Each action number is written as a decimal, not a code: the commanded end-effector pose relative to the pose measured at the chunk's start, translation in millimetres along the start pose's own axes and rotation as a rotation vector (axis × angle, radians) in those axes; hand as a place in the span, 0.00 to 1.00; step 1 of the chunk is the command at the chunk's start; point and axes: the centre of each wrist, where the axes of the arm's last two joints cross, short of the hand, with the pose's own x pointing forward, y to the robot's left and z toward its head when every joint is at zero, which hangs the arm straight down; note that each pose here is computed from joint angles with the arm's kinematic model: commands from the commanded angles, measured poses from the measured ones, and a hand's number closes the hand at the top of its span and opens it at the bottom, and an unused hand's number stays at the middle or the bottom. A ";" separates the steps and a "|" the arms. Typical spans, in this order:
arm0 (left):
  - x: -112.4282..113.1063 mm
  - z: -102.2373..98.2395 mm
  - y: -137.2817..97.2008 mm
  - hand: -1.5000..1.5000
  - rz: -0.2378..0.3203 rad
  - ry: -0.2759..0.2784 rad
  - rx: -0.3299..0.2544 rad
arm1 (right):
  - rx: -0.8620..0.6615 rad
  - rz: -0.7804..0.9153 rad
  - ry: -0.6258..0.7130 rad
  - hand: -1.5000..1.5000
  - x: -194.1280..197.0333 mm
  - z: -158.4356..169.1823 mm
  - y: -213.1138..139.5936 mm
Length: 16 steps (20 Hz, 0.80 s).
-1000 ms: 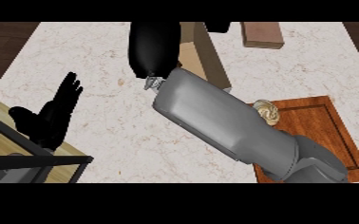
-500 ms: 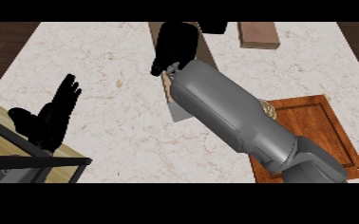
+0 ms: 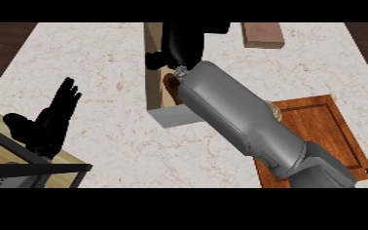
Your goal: Pick the sweet potato from the cutting board and place it in the cardboard box
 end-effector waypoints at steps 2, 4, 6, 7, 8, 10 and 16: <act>34.7 -15.7 -35.1 0.50 0.113 -0.077 -0.055 | -0.143 -0.243 -0.012 0.00 7.3 -1.6 -12.0; 30.1 -6.1 -35.0 0.50 0.137 -0.077 -0.041 | -0.134 -0.371 0.072 0.00 -4.5 -4.4 -12.9; 25.2 -4.4 -28.1 0.50 0.128 -0.064 -0.032 | -0.153 -0.528 0.094 0.00 -0.9 -1.5 -28.7; 35.2 -5.2 -28.6 0.50 0.116 -0.096 -0.046 | -0.203 -0.583 0.110 0.00 1.9 -12.3 -40.7; 36.5 -7.7 -28.7 0.50 0.121 -0.092 -0.058 | -0.177 -0.648 0.135 0.00 -1.1 -7.8 -40.7; 36.6 -11.5 -31.1 0.50 0.129 -0.102 -0.027 | -0.198 -0.745 0.114 0.00 -3.2 -2.6 -48.1; 28.9 -2.4 -31.4 0.50 0.128 -0.066 -0.008 | -0.239 -0.866 0.153 0.00 -37.9 9.6 -36.2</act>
